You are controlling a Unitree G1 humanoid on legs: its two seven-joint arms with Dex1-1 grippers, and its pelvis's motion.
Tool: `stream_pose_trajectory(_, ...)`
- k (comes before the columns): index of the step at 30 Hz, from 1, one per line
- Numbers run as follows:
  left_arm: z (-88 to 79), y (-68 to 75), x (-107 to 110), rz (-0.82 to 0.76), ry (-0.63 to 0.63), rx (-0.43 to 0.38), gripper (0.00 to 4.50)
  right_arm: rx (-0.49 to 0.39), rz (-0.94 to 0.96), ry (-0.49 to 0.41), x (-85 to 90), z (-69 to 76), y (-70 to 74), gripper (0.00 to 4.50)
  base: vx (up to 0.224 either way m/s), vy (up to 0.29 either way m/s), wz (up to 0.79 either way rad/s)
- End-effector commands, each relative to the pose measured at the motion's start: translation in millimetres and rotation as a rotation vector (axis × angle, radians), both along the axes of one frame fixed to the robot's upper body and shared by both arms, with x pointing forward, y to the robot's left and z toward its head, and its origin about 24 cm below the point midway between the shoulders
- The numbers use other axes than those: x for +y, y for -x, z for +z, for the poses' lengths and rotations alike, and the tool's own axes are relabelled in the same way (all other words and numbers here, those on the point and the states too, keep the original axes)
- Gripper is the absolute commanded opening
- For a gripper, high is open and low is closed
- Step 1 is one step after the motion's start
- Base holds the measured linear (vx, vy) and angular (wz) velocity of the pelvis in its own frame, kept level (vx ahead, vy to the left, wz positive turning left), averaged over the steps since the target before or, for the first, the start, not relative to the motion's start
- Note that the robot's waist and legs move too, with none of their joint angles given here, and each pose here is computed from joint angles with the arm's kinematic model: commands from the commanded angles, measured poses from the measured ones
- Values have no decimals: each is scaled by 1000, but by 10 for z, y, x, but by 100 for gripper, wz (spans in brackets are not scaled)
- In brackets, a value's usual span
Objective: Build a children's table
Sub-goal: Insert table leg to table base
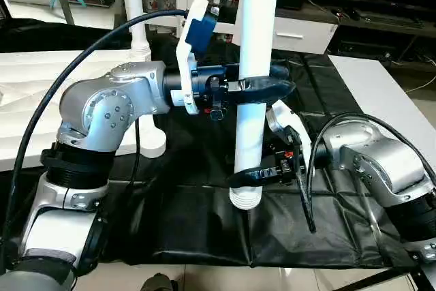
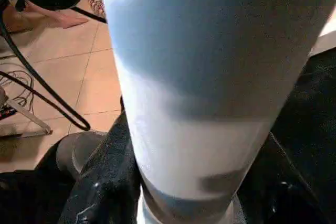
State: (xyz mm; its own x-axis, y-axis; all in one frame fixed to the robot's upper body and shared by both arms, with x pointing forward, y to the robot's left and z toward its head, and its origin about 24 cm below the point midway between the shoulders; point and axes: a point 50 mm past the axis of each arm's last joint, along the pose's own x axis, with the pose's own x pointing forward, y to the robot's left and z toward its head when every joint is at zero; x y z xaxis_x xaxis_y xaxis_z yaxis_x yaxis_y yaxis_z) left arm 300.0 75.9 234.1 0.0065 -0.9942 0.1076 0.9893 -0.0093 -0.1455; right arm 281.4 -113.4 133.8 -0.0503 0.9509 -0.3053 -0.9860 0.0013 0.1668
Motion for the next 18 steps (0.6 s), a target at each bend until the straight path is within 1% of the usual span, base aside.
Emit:
stream_pose_trajectory(1, 73, -58, 10, 71, -6, -33, 209, 8, -7, -4, -14, -29, 2, 187, 0, 0, 0)
stream_pose_trajectory(2, 73, -58, 10, 71, -6, -33, 243, 8, -7, -4, -14, -29, 2, 187, 0, 0, 0)
stream_pose_trajectory(3, 69, -63, 16, 74, -7, -28, 243, 6, -10, -5, -16, -25, -2, 187, 0, 0, 0)
stream_pose_trajectory(4, 55, -83, 55, 85, -3, 1, 243, -7, -26, -15, -29, 7, -26, 187, 0, 0, 0)
stream_pose_trajectory(5, 48, -83, 73, 84, -2, 9, 264, -14, -35, -22, -37, 29, -38, 186, 0, 0, 0)
stream_pose_trajectory(6, 46, -80, 78, 83, -2, 10, 279, -16, -38, -25, -39, 38, -41, 186, 0, 0, 0)
stream_pose_trajectory(8, 37, -72, 100, 82, 1, 15, 286, -25, -54, -43, -50, 81, -52, 186, 0, 0, 0)
stream_pose_trajectory(10, 29, -68, 121, 87, 5, 18, 310, -34, -73, -63, -61, 122, -60, 186, 0, 0, 0)
stream_pose_trajectory(11, 21, -70, 146, 100, 4, 10, 310, -47, -101, -75, -79, 146, -79, 186, 0, 0, 0)
stream_pose_trajectory(12, 15, -71, 165, 110, 3, 4, 330, -56, -121, -84, -92, 162, -93, 186, 0, 0, 0)
stream_pose_trajectory(13, 15, -71, 165, 110, 3, 4, 332, -56, -121, -84, -92, 162, -93, 186, 0, 0, 0)
stream_pose_trajectory(14, 2, -80, 195, 130, 5, 3, 332, -72, -165, -96, -117, 184, -125, 186, 0, 0, 0)
stream_pose_trajectory(16, -70, -101, 313, 188, -9, 10, 332, -108, -308, -131, -196, 235, -243, 186, 0, 0, 0)
stream_pose_trajectory(17, -156, -96, 428, 226, -21, 37, 332, -131, -453, -166, -267, 269, -357, 186, 0, 0, 0)
stream_pose_trajectory(18, -223, -80, 483, 247, -56, 32, 332, -140, -508, -180, -294, 275, -388, 186, 0, 0, 0)
